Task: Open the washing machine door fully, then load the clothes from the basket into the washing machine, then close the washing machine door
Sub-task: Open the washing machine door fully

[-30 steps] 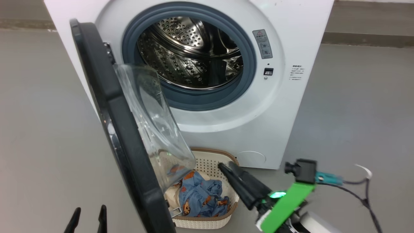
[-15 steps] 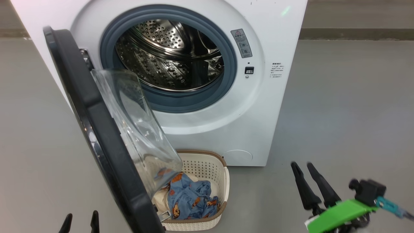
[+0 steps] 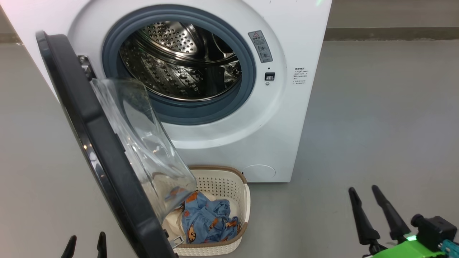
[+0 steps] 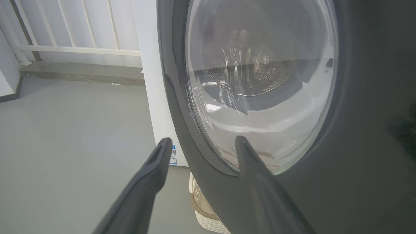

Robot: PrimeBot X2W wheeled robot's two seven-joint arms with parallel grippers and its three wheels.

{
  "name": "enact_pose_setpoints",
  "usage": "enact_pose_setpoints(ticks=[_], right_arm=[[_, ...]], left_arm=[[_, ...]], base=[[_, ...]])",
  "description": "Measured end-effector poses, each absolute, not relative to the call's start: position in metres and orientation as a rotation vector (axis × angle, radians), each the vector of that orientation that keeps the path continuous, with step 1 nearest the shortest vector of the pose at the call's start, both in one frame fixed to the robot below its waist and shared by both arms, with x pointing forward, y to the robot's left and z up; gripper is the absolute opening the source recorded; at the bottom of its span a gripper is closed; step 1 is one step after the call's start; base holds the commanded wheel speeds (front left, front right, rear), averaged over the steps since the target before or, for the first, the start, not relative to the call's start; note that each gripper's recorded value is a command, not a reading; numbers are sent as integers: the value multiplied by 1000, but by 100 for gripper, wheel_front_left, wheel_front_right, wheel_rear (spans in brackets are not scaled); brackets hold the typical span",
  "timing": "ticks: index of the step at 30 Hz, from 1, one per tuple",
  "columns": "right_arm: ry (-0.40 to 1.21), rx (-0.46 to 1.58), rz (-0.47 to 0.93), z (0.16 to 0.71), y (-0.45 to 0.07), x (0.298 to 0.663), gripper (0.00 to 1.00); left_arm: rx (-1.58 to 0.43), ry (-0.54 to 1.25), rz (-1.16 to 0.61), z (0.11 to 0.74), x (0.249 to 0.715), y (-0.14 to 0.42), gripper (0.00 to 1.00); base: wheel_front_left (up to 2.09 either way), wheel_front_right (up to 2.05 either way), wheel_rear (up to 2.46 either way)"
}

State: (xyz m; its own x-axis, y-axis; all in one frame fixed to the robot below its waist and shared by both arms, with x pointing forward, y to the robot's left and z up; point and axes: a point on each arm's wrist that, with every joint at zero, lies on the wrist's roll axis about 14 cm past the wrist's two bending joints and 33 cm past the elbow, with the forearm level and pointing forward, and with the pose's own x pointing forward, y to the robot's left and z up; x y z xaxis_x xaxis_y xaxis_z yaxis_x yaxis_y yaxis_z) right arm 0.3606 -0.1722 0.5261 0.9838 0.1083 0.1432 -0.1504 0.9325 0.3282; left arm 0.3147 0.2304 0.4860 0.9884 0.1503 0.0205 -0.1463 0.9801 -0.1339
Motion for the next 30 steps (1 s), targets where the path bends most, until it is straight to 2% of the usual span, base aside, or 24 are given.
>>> enact_pose_setpoints(ticks=[9, 16, 30], right_arm=[[-117, 133, 13, 518, -205, 345, 100], [-52, 99, -48, 496, -218, 334, 100], [-27, 84, -47, 488, -216, 333, 100]], left_arm=[[-133, -39, 148, 488, 314, 230, 100], [-131, -35, 149, 487, 309, 230, 100], [-124, -36, 171, 488, 308, 234, 100]], base=[[0, 0, 0], [0, 0, 0], [0, 0, 0]])
